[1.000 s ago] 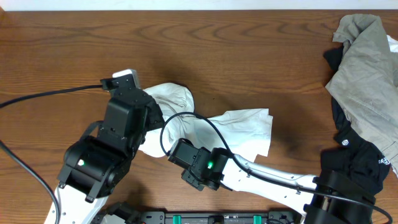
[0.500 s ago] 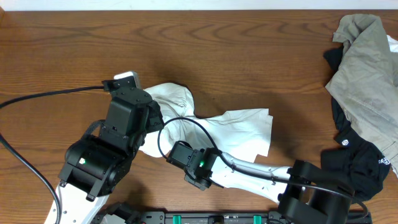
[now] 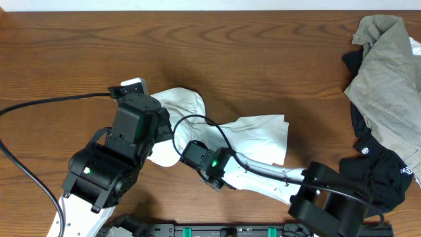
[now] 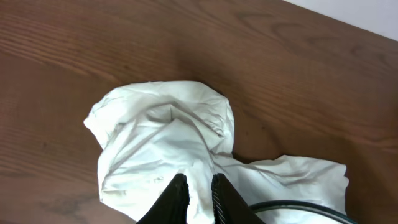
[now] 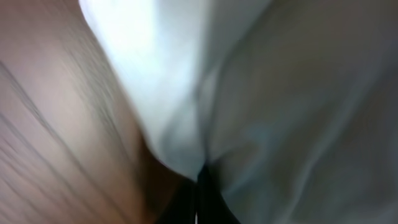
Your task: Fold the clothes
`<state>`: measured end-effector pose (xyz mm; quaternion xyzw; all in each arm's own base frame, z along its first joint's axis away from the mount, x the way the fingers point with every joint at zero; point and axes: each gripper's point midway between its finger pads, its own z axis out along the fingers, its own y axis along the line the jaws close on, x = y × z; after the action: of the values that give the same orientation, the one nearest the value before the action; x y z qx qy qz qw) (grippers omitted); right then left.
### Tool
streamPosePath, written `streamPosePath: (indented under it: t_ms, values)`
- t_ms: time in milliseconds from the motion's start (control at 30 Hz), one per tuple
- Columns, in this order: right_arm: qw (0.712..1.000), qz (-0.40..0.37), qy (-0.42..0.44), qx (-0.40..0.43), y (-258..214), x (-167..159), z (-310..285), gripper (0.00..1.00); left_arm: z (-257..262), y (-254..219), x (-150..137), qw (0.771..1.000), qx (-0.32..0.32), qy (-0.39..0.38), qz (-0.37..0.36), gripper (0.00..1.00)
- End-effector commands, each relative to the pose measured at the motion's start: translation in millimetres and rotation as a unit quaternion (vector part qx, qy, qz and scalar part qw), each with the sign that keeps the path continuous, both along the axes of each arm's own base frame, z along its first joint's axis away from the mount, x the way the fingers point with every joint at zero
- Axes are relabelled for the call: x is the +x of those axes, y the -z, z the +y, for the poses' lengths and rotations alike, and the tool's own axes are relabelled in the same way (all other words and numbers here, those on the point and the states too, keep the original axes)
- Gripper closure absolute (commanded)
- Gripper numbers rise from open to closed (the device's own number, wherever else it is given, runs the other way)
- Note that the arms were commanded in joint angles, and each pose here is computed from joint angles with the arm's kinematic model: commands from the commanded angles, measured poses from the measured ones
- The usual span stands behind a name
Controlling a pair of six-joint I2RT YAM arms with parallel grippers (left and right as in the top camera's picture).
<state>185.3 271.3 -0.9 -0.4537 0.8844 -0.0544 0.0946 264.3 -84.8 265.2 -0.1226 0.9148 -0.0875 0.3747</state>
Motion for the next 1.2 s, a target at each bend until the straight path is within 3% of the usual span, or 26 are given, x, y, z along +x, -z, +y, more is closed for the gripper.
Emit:
streamPosePath:
  t_ms: [0,167,267,367,567,767,833,967,1167]
  values:
    - [0.998,-0.049,0.031,0.030,-51.1,20.1,4.3,0.99,2.4,-12.5,1.8,1.000,0.002,-0.001,-0.016,0.83]
    - [0.989,-0.101,0.059,0.089,-156.1,48.7,-7.9,0.99,2.4,-12.5,1.8,1.000,0.002,-0.001,-0.016,0.83]
    - [0.980,-0.132,0.096,0.116,-190.8,78.0,-29.6,0.96,2.7,-11.9,1.2,1.000,0.003,-0.001,-0.014,0.83]
    - [0.967,-0.143,0.171,0.121,-195.2,116.4,-68.2,0.97,2.9,-11.3,0.7,1.000,0.003,-0.001,-0.013,0.83]
    - [0.951,-0.077,0.276,0.113,-151.6,162.2,-131.7,0.99,3.0,-11.0,0.6,1.000,0.004,-0.001,-0.012,0.83]
    - [0.946,0.080,0.295,0.111,-108.7,125.4,-130.3,0.96,7.3,-1.0,-8.2,1.000,0.014,-0.004,0.014,0.83]
    - [0.949,0.101,0.282,0.095,-105.1,109.5,-124.7,0.95,8.6,4.1,-11.3,1.000,0.014,-0.008,0.026,0.73]
    - [0.965,0.122,0.223,0.071,-104.6,80.0,-97.6,0.92,9.9,11.4,-14.2,0.999,0.021,-0.009,0.042,0.69]
    - [0.985,0.097,0.139,0.042,-101.8,52.3,-57.4,0.83,9.9,13.1,-13.1,0.999,0.024,-0.010,0.045,0.51]
